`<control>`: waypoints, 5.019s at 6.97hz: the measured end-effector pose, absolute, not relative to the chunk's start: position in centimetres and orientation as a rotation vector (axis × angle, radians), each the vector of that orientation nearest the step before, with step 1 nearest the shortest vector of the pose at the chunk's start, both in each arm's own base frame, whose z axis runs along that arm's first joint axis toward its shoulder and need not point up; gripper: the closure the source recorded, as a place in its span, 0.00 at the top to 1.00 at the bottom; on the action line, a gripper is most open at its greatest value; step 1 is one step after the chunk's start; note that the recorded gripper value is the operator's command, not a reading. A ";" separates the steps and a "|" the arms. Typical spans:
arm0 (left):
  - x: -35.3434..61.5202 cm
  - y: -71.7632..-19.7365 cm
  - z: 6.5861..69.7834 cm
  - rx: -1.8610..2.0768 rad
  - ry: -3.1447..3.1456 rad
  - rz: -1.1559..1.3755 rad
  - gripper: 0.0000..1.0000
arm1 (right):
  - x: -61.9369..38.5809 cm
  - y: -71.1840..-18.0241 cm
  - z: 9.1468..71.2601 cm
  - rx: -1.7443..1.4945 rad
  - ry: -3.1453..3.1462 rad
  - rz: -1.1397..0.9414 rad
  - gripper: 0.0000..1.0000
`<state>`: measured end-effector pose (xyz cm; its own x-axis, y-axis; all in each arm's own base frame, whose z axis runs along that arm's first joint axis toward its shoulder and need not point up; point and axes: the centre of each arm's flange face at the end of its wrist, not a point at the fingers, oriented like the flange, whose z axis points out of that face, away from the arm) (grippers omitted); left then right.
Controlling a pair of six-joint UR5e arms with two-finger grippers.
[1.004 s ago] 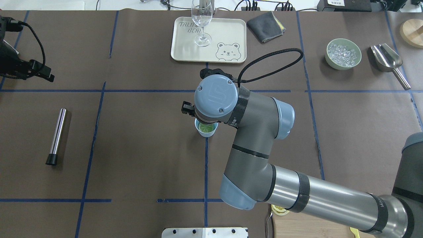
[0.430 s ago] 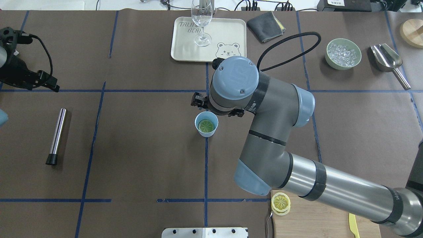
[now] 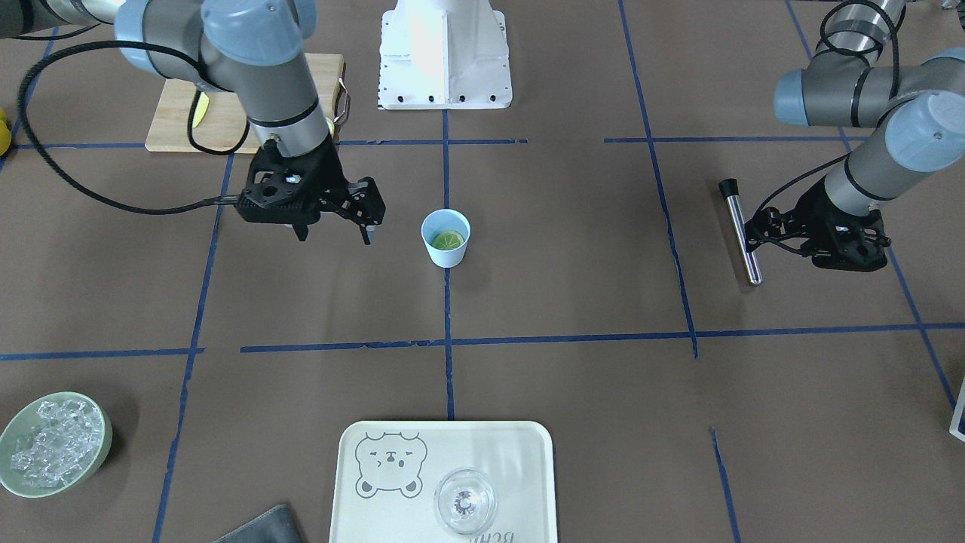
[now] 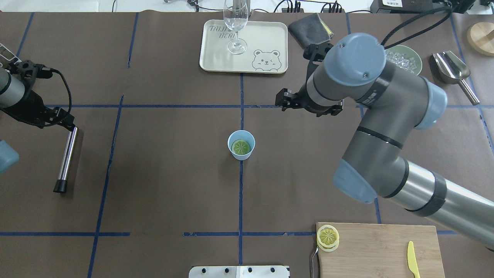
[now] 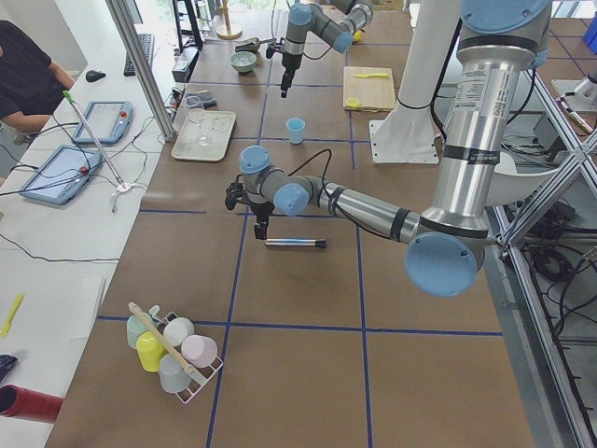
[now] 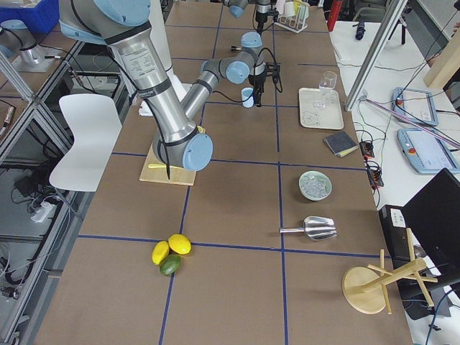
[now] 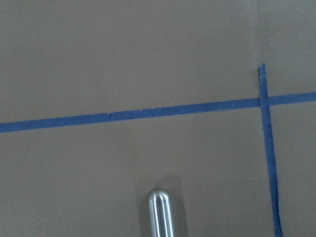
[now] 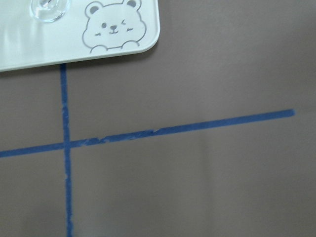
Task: Squeeze lemon into cup
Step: 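Withdraw the right arm toward the ice bowl while the left gripper reaches the metal rod, then grasp the standing metal rod with the left gripper while the right arm retracts, then lift the metal rod upward with the left gripper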
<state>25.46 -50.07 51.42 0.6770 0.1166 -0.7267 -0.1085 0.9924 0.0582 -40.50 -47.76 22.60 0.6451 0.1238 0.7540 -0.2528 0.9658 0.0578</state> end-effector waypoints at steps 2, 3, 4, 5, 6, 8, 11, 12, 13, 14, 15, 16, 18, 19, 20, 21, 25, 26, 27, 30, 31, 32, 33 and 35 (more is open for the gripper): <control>27.5 -48.8 52.4 -0.026 0.809 0.159 1.00 | -33.2 -50.8 25.1 0.191 -0.803 0.146 1.00; 28.1 -48.6 52.8 -0.038 0.805 0.166 1.00 | -28.7 -52.5 27.3 0.196 -0.787 0.101 1.00; 28.5 -48.6 53.4 -0.049 0.799 0.167 1.00 | -23.8 -53.9 30.0 0.199 -0.776 0.051 1.00; 28.7 -48.7 53.9 -0.059 0.795 0.165 1.00 | -19.1 -54.8 32.7 0.201 -0.778 0.005 1.00; 28.8 -48.8 54.1 -0.066 0.793 0.165 1.00 | -15.2 -55.2 34.6 0.207 -0.783 -0.028 1.00; 29.0 -48.9 54.7 -0.082 0.788 0.149 1.00 | -11.6 -55.2 36.7 0.214 -0.784 -0.051 1.00; 29.1 -49.0 55.2 -0.107 0.783 0.108 1.00 | -10.4 -55.0 37.8 0.213 -0.780 -0.059 1.00; 29.1 -49.0 55.3 -0.111 0.781 0.105 1.00 | -10.3 -55.0 37.9 0.214 -0.780 -0.058 1.00; 29.2 -49.0 55.4 -0.112 0.780 0.106 0.86 | -10.2 -55.0 37.9 0.214 -0.779 -0.057 1.00; 29.3 -49.0 55.4 -0.113 0.780 0.107 0.65 | -10.0 -54.9 38.1 0.213 -0.778 -0.054 1.00; 29.4 -49.0 55.4 -0.113 0.780 0.108 0.42 | -9.9 -54.9 38.3 0.210 -0.778 -0.051 1.00; 29.5 -49.0 55.4 -0.113 0.780 0.108 0.21 | -9.7 -54.8 38.5 0.208 -0.779 -0.048 1.00; 29.5 -49.0 55.4 -0.112 0.780 0.109 0.00 | -9.5 -54.7 38.7 0.203 -0.786 -0.045 1.00; 29.4 -49.0 55.1 -0.108 0.782 0.110 0.00 | -9.3 -54.6 38.8 0.199 -0.792 -0.043 1.00; 29.2 -48.9 54.5 -0.095 0.788 0.112 0.00 | -8.9 -54.5 39.1 0.195 -0.800 -0.038 1.00; 28.6 -48.6 53.2 -0.074 0.798 0.115 0.00 | -8.5 -54.2 39.5 0.188 -0.806 -0.034 1.00; 24.2 -50.8 43.1 0.258 0.714 0.060 0.00 | -3.4 -51.2 45.9 0.154 -0.781 -0.048 1.00; 23.6 -52.3 40.6 0.386 0.640 0.012 0.00 | -1.8 -49.7 48.2 0.137 -0.772 -0.043 1.00; 23.1 -53.2 38.8 0.479 0.589 -0.041 0.00 | -0.7 -48.3 50.0 0.123 -0.773 -0.048 1.00; 25.5 -53.4 28.3 0.729 0.618 -0.076 0.00 | 0.9 -46.3 52.4 0.094 -0.792 -0.039 1.00; 26.0 -53.5 24.8 0.787 0.661 -0.063 0.00 | 2.0 -45.7 53.4 0.091 -0.789 -0.035 1.00; 26.1 -53.5 22.6 0.851 0.706 -0.047 0.00 | 3.2 -44.9 54.9 0.086 -0.784 -0.040 1.00; 25.9 -53.2 20.9 0.928 0.766 -0.038 0.00 | 4.3 -44.2 56.8 0.074 -0.776 -0.038 1.00; 25.3 -51.8 18.2 1.026 0.875 -0.048 0.00 | 5.5 -44.1 59.3 0.049 -0.753 -0.019 1.00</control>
